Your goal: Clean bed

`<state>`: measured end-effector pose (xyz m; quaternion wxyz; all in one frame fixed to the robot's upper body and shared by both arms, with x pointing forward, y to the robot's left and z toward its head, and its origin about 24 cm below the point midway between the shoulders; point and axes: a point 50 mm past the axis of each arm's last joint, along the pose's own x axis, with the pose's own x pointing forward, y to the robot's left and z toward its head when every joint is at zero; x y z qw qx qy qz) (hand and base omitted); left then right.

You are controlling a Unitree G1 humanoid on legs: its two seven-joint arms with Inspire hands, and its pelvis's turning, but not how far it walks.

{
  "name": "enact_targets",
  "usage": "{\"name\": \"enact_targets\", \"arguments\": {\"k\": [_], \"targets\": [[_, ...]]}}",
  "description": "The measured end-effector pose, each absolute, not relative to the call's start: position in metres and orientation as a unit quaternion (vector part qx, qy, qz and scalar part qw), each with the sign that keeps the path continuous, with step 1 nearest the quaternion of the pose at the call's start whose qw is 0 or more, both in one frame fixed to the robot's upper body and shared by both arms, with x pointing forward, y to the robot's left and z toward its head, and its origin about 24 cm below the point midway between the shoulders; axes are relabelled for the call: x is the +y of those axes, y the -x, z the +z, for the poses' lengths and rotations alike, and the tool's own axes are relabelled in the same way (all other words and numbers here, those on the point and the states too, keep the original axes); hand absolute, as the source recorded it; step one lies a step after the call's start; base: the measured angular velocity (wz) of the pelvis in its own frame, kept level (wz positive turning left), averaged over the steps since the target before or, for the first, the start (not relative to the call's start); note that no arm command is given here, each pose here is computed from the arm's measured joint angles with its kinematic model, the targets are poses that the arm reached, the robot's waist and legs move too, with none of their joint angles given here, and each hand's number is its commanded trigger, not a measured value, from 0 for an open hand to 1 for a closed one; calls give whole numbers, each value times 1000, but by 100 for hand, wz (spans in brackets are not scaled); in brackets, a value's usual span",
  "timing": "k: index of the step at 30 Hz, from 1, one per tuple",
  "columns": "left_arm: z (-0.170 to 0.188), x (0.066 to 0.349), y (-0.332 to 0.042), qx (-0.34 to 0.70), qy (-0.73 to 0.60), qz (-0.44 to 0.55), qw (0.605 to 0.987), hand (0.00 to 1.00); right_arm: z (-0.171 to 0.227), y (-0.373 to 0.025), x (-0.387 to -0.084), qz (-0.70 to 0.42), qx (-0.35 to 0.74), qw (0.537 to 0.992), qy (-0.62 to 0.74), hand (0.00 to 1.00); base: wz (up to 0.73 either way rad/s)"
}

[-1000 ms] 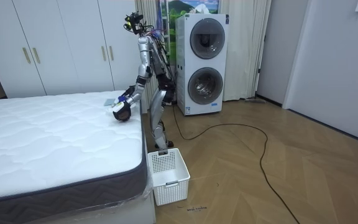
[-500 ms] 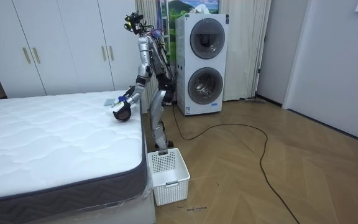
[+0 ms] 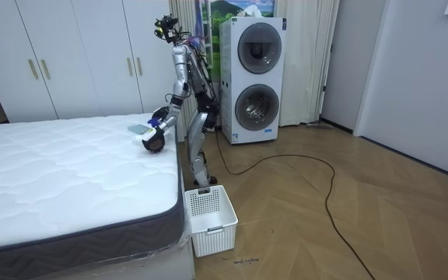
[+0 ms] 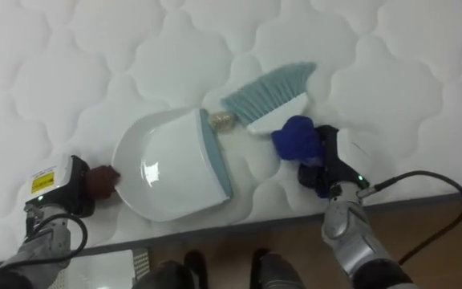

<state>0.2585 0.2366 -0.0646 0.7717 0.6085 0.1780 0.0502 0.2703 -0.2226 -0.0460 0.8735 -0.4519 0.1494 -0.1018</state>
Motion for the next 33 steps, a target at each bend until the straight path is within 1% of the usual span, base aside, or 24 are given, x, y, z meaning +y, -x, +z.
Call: {"name": "enact_targets", "arguments": {"k": [4, 18, 24, 29, 33], "targets": [[-63, 234, -261, 172, -607, 50, 775, 100, -46, -269, -232, -110, 158, 860, 472, 100, 9], [-58, 233, -267, 162, -610, 52, 774, 100, -54, -264, -235, -126, 176, 849, 483, 100, 1], [-56, 235, -269, 160, -612, 54, 773, 100, -51, -270, -239, -127, 181, 842, 493, 100, -1], [-46, 233, -281, 146, -614, 62, 773, 100, -41, -282, -243, -140, 173, 837, 500, 100, 6], [-42, 231, -286, 137, -617, 63, 772, 100, -39, -283, -246, -147, 172, 833, 505, 100, 1]]}}
